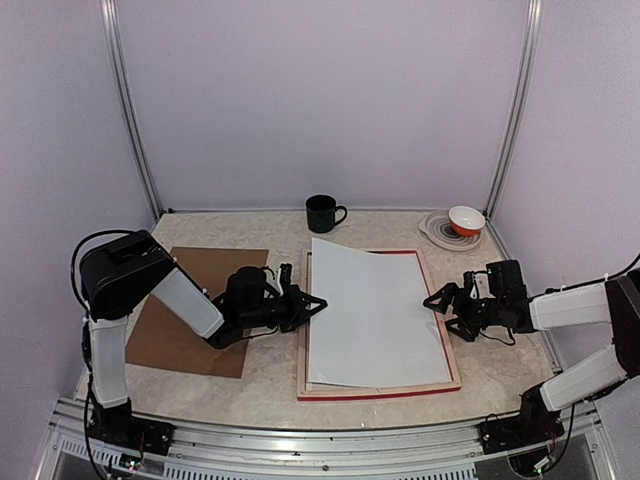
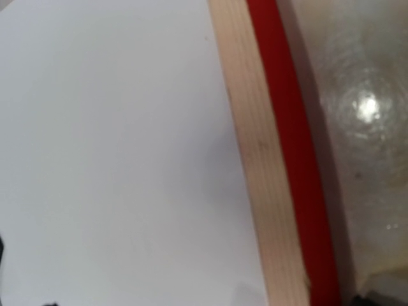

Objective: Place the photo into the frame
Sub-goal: Adjust the photo on the mat board.

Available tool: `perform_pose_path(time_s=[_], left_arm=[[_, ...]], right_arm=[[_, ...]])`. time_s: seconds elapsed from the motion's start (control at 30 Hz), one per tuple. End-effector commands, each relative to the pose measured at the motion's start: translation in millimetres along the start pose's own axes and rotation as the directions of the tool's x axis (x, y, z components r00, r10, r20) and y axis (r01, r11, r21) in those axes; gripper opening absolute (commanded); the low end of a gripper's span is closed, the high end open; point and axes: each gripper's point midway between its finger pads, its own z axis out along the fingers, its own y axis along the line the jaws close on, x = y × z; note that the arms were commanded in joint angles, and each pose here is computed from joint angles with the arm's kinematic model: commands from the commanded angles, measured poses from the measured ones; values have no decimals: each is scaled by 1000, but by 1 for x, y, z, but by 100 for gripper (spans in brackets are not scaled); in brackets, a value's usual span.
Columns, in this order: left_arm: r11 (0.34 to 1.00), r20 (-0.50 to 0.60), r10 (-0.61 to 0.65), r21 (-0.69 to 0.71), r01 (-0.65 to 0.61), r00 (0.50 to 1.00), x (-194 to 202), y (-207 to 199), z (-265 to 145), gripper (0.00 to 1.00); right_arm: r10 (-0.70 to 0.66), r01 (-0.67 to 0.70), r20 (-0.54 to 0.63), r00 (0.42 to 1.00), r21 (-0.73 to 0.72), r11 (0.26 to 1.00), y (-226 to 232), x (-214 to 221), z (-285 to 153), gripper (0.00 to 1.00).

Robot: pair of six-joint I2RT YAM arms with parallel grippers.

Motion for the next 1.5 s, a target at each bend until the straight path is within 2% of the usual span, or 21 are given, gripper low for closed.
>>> perform_pose_path(time_s=[0.0,0.77,0.83,0.9,0.97,1.33,1.47], left_arm=[[1000,24,22,9,-22,999,-6,-9,4,0],[1000,36,25,-11,-25,999,-7,-9,10,0],[1000,33,24,-16,-23,999,-6,-7,10,7],[999,33,24,-24,-23,999,-5,-6,9,20],[999,36,24,-31,-23,999,-5,-6,7,29],[993,55,83,-90,-77,995,-13,-10,2,40],[986,62,117,-123,-109,991,-18,-16,1,47]], right_arm=[[-20,20,33,999,-9,1000,6,-10,-4,99],[-15,15,28,999,-8,1000,1,-6,-1,99],[-15,15,28,999,-7,1000,1,-6,-1,99],[-15,15,28,1000,-7,1000,1,-6,-1,99],[-15,15,28,999,-8,1000,1,-6,-1,99],[-13,14,24,1000,-9,1000,0,-5,1,99],[-16,16,22,1000,-8,1000,-1,-5,1,99]])
